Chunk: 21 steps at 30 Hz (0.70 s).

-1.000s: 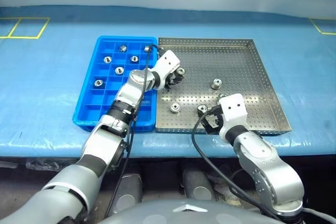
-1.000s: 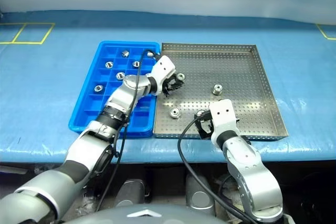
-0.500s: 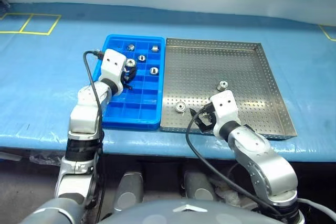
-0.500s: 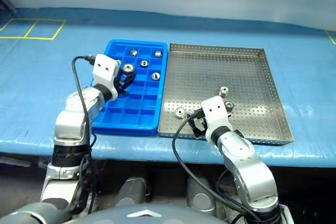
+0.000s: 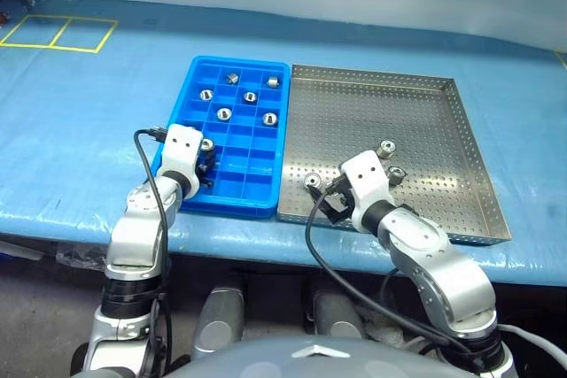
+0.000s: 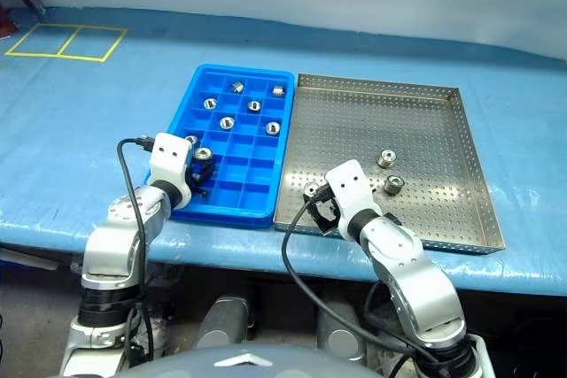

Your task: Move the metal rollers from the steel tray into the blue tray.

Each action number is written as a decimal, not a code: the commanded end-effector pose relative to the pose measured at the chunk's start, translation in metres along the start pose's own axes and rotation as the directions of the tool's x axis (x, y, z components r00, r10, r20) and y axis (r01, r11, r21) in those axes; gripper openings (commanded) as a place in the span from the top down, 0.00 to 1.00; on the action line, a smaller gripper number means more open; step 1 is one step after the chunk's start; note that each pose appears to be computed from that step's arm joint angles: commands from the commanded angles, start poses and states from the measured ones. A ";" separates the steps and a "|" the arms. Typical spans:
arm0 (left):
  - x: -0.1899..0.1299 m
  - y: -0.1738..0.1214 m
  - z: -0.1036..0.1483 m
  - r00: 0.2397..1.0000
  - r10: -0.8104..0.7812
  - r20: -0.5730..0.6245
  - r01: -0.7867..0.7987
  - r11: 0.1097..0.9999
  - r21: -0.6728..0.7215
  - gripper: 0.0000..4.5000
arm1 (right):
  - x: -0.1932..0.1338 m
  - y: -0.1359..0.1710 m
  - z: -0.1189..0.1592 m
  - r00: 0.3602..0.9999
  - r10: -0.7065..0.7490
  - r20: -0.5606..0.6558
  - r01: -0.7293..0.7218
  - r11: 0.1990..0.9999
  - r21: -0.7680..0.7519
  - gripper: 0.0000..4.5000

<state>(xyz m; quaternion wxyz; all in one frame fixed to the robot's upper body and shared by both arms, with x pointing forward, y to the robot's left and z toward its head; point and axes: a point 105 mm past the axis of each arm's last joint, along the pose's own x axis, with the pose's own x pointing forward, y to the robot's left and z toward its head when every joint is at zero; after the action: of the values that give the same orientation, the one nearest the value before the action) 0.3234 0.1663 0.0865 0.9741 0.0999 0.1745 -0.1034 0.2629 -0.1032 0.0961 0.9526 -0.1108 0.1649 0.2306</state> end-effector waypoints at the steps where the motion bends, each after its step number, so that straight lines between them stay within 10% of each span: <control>1: 0.000 -0.008 0.006 0.999 -0.033 0.013 0.033 0.999 -0.001 0.63 | -0.004 0.002 0.012 0.998 0.006 0.059 -0.005 1.000 -0.022 0.00; 3: 0.001 -0.010 0.005 0.999 -0.041 0.005 0.041 0.999 -0.004 0.63 | -0.005 0.001 0.012 0.998 0.004 0.058 -0.003 1.000 -0.024 0.00; 12: 0.015 -0.034 0.050 0.975 -0.192 0.112 0.185 0.980 0.073 0.00 | -0.011 -0.005 0.011 0.997 -0.053 0.061 0.054 0.998 -0.013 0.00; 21: 0.022 -0.120 0.097 0.702 -0.710 0.056 0.628 0.655 0.420 0.00 | -0.020 -0.012 0.010 0.992 -0.100 0.078 0.102 0.995 -0.015 0.00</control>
<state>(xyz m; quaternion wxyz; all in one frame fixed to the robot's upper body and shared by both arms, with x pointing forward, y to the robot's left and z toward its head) 0.3534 0.0382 0.1559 0.8758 0.1805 0.0648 -0.4429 0.2555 -0.1182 0.0977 0.9620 -0.1140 0.1576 0.1914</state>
